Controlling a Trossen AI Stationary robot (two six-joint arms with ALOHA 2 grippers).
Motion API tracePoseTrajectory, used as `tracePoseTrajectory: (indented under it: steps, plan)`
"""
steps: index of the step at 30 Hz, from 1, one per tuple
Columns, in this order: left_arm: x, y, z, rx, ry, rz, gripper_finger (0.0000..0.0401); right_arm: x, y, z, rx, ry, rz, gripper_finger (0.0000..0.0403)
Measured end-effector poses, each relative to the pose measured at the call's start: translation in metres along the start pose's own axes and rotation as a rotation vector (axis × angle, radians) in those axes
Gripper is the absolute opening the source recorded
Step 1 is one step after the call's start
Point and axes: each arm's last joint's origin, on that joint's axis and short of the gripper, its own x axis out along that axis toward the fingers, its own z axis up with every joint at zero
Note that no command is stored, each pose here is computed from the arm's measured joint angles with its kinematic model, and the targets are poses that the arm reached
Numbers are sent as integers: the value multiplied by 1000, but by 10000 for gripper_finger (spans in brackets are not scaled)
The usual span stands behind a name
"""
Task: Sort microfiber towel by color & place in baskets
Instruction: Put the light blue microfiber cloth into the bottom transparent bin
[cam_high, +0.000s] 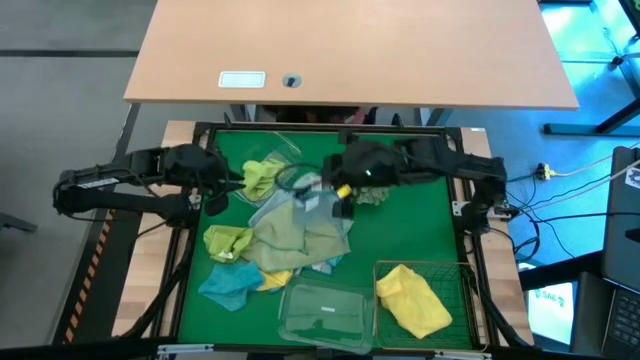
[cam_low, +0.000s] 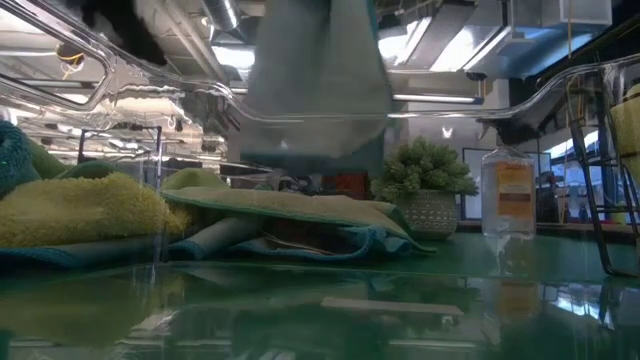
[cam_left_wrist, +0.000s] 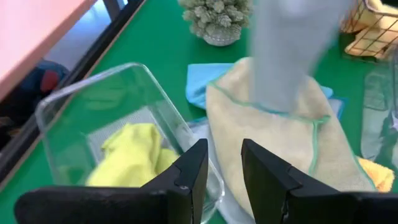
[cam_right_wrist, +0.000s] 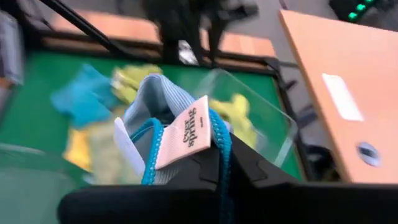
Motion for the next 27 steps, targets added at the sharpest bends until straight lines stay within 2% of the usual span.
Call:
tracePoseTrajectory:
  steps: [8,12,19,22,27]
  plan:
    - [9,0,-24,-25,-85,-79,93,-22,59,15,42,-167,143,9]
    - [11,-2,-25,-25,-133,-129,93,-34,86,16,57,-196,214,4]
    - [10,-2,-22,-26,-162,-139,93,-59,130,16,89,-259,337,9]
    - [10,-2,-20,-27,-178,-141,92,-68,144,15,83,-281,346,7]
    - [10,-4,-18,-23,-201,-183,92,-74,163,7,65,-273,282,5]
